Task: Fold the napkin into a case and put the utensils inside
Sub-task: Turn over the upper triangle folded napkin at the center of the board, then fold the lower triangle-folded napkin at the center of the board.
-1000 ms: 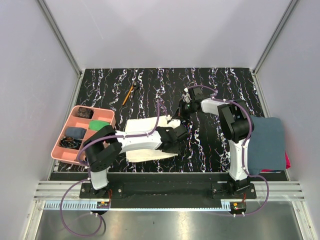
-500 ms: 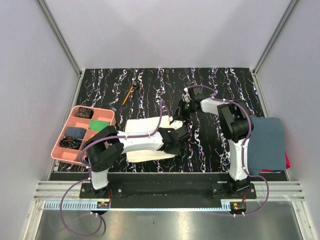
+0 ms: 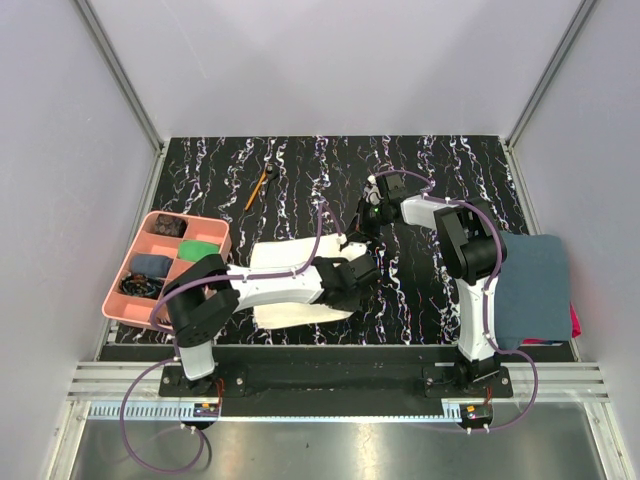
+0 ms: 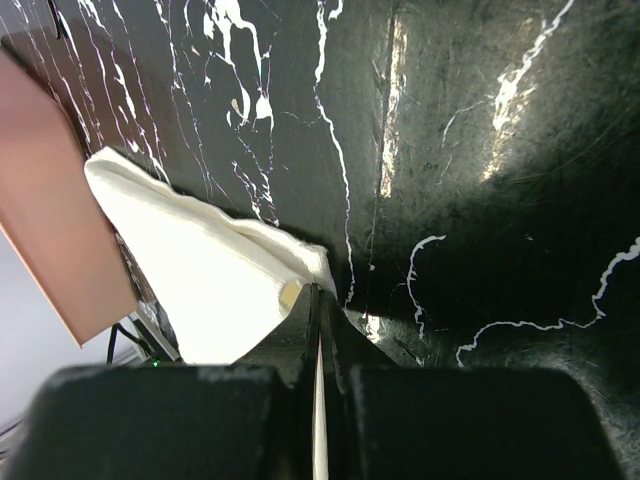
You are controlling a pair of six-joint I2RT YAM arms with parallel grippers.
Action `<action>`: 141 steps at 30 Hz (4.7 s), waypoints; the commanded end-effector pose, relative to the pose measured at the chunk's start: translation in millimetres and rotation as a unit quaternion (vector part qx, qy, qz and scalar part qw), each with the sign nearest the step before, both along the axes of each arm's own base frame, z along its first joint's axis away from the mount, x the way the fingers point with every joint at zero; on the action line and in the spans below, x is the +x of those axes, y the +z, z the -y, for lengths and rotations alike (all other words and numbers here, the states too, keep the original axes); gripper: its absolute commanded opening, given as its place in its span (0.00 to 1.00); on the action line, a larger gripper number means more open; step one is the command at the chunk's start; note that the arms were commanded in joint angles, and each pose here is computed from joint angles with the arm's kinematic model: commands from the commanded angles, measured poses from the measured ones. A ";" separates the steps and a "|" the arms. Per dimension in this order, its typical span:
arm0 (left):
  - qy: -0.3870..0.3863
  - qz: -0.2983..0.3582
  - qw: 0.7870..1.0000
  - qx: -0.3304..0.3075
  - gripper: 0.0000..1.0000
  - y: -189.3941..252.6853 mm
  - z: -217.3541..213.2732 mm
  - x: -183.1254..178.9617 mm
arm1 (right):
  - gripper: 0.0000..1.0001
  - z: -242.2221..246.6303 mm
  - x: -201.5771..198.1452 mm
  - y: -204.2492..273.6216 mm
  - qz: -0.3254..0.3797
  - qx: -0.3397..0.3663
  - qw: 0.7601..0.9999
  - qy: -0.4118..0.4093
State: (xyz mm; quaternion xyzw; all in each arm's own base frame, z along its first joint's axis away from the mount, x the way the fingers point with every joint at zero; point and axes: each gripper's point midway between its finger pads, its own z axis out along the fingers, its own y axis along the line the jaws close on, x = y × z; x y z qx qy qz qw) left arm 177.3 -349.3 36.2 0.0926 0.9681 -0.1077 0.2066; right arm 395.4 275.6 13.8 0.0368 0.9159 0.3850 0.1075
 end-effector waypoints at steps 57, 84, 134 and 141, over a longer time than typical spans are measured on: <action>0.132 0.153 0.937 -0.284 0.60 161.5 -140.2 125.3 | 0.10 34.0 -108.0 -8.7 0.017 -0.152 0.987 0.043; 0.425 0.215 0.874 -0.095 0.75 150.6 -272.6 108.4 | 0.69 6.1 -123.2 113.6 0.118 -0.267 0.957 -0.003; 0.434 0.211 0.874 -0.053 0.87 157.4 -298.2 76.2 | 0.54 -137.7 -214.8 -10.0 0.073 -0.364 0.924 0.092; 0.438 0.209 0.873 -0.052 0.87 154.6 -299.1 75.6 | 0.49 -96.6 -228.7 -49.4 0.047 -0.442 0.891 0.093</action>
